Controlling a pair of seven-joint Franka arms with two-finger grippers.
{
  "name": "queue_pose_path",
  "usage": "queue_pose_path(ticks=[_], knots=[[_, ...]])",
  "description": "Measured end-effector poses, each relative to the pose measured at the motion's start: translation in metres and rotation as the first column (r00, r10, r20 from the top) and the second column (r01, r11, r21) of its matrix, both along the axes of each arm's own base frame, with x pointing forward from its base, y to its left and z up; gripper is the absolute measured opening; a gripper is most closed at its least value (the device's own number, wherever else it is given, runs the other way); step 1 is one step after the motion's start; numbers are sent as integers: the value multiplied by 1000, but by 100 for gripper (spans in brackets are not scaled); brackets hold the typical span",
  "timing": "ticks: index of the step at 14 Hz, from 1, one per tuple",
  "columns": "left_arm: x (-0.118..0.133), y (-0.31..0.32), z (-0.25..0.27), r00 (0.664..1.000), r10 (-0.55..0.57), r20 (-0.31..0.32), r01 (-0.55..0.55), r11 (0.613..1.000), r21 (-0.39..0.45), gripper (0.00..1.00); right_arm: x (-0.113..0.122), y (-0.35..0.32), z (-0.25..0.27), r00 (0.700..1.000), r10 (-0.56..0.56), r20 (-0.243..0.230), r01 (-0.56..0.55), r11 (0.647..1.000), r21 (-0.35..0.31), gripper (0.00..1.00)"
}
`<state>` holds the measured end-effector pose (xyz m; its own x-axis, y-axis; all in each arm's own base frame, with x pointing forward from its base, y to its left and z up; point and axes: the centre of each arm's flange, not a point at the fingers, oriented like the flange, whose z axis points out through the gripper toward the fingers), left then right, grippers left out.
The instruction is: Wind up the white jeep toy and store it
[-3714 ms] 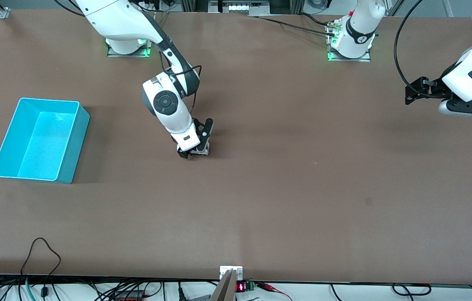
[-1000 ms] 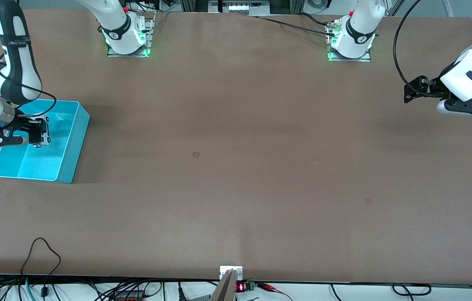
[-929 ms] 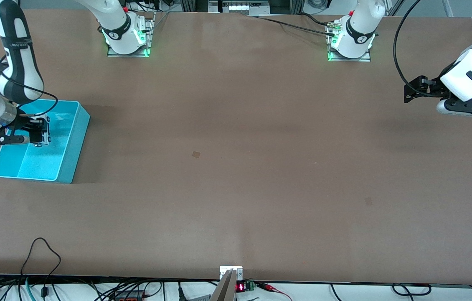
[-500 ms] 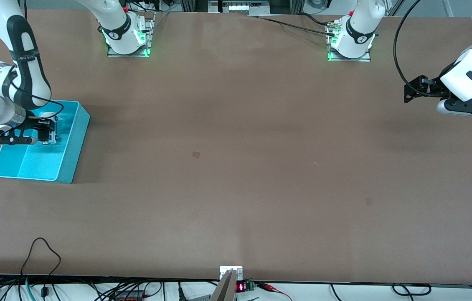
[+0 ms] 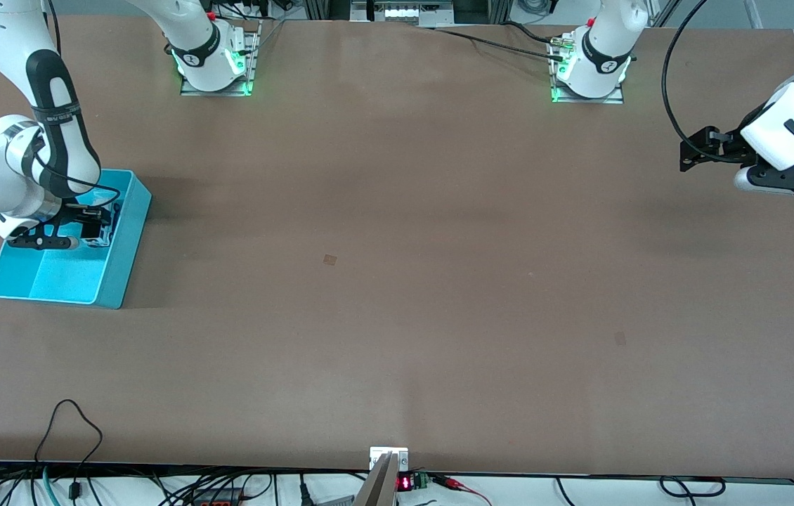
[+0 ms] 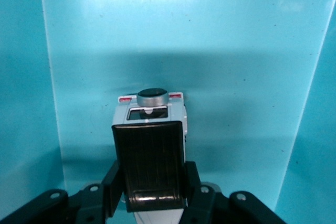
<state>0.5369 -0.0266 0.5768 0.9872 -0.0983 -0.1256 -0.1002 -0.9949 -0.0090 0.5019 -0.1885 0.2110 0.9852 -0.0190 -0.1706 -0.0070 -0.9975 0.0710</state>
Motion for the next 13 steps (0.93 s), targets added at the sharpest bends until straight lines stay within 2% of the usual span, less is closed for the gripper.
queue_pose_path(ticks=[3,5,9,13], knots=[[0,0,0,1000,0,-2,0,1000,0,100,7,0,7,999,40,17,-40,999,3,80],[0,0,0,1000,0,-3,0,1000,0,100,15,0,20,996,70,49,-70,997,8,100],[-1,0,0,1000,1,-5,-1,1000,0,100,29,5,72,980,139,145,-145,989,33,100],[-1,0,-1,1000,1,-8,-1,1000,0,100,54,12,142,973,173,151,-189,977,101,100]])
